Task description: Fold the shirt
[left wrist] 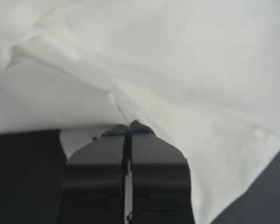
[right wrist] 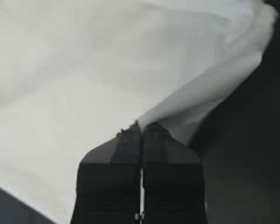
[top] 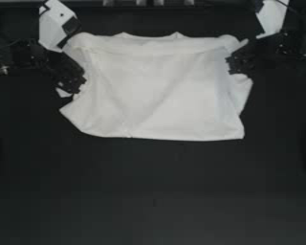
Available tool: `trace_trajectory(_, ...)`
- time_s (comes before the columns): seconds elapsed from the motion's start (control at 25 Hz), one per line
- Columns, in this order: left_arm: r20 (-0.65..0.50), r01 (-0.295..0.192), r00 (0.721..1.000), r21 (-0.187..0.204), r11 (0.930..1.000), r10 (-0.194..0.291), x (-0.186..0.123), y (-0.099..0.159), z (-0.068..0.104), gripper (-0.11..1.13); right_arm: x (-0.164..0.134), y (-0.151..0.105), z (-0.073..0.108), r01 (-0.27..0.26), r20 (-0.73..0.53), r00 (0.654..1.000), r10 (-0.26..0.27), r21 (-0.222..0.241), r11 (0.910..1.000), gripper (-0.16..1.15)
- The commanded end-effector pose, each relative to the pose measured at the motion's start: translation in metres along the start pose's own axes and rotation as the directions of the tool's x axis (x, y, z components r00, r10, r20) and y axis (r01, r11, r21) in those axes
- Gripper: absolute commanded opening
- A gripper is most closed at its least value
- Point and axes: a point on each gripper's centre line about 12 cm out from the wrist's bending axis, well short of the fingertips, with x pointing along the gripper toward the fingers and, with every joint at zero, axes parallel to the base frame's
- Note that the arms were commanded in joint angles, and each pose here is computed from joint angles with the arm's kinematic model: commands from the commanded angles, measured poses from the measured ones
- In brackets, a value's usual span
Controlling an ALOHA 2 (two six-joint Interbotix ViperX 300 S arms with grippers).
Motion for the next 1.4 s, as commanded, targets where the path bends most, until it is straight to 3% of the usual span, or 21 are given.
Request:
trace_trajectory(0.04,0.114,0.083,0.990,0.001,0.9965,-0.083,-0.021,-0.016,0.020,0.04,-0.008,0.019,0.014,-0.086,0.069,0.994,0.087,-0.006,0.9962,0.05)
trace_trajectory(0.36,0.180,0.188,0.966,0.008,0.9821,-0.187,-0.012,-0.039,0.023,0.04,0.004,0.055,0.029,-0.186,0.119,0.975,0.189,-0.042,0.9817,0.05)
trace_trajectory(0.76,0.159,0.201,0.966,0.030,0.9791,-0.203,0.023,-0.057,0.029,0.04,0.035,0.074,0.029,-0.210,0.101,0.971,0.216,-0.065,0.9755,0.05)
trace_trajectory(1.16,0.128,0.192,0.971,0.098,0.9765,-0.204,0.054,-0.074,0.039,0.03,0.048,0.073,0.025,-0.195,0.080,0.976,0.200,-0.063,0.9787,0.05)
trace_trajectory(1.4,0.165,0.215,0.958,0.129,0.9681,-0.235,0.065,-0.080,0.041,0.03,0.050,0.074,0.025,-0.203,0.085,0.974,0.208,-0.065,0.9771,0.05)
